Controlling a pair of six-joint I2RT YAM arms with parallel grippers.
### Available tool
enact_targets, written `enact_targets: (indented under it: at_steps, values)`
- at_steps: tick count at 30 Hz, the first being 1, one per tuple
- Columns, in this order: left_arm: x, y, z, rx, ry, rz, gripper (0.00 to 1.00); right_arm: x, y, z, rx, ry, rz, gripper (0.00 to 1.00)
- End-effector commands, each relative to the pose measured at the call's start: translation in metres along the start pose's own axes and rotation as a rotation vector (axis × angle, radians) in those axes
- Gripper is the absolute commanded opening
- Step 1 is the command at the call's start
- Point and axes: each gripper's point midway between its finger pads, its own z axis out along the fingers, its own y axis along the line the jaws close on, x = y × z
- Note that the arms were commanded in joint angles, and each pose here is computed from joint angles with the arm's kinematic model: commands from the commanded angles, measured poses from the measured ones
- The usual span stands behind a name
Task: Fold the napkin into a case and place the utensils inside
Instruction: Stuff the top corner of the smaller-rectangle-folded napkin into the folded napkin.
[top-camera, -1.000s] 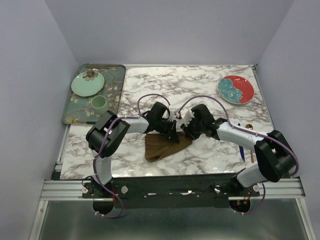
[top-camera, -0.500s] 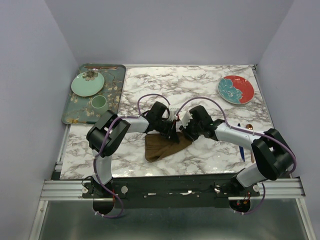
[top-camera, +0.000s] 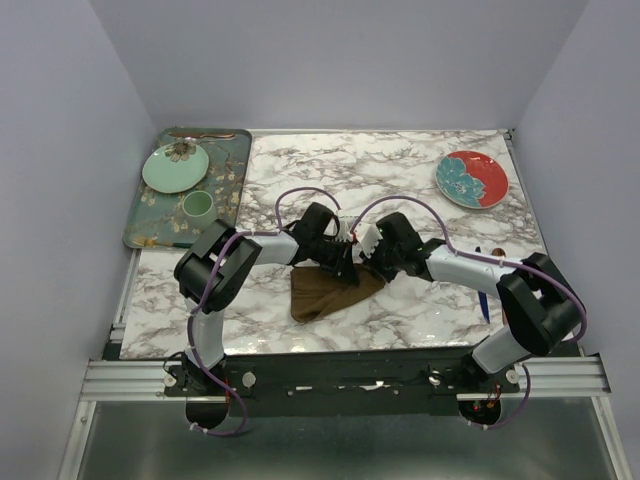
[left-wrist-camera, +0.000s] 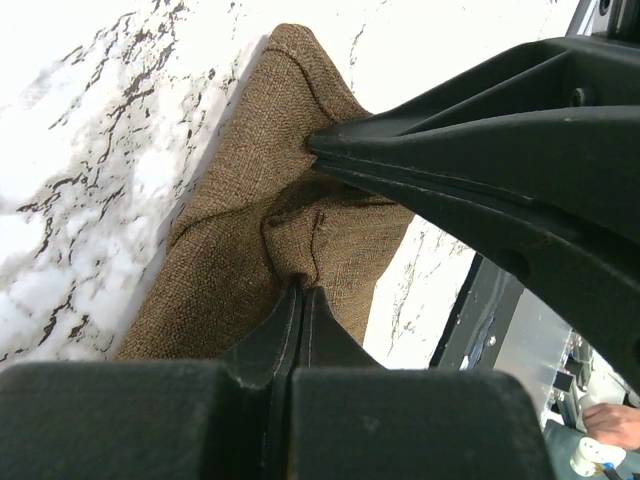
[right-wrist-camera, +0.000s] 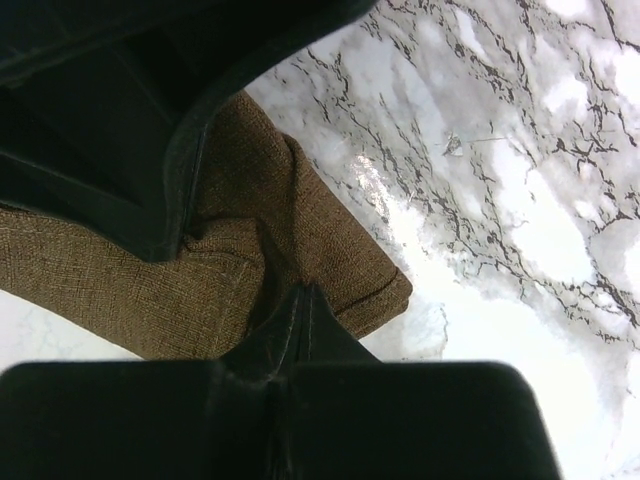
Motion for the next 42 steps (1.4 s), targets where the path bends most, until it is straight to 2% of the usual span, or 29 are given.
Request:
enact_targets:
  at_steps: [1, 10, 17, 25, 37, 42]
  values:
    - [0.019, 0.035, 0.003, -0.116, 0.037, -0.047, 0.0, -0.025, -0.009, -0.011, 0.043, -0.056, 0.013, 0.01]
    - [0.012, 0.032, -0.002, -0.11, 0.019, -0.045, 0.0, -0.03, -0.009, -0.021, 0.047, -0.077, 0.019, 0.01]
    - [-0.021, -0.003, -0.009, -0.024, -0.053, -0.004, 0.0, -0.02, -0.002, -0.016, 0.019, -0.052, 0.021, 0.01]
    - [-0.035, -0.024, -0.007, 0.015, -0.068, 0.009, 0.0, -0.019, -0.003, -0.014, 0.023, -0.046, 0.027, 0.01]
    - [-0.036, -0.007, 0.005, -0.004, -0.05, 0.007, 0.0, -0.019, -0.004, -0.015, 0.034, -0.048, 0.033, 0.01]
    - [-0.02, 0.023, 0.009, -0.068, -0.002, -0.034, 0.0, -0.023, -0.011, -0.019, 0.069, -0.055, 0.036, 0.01]
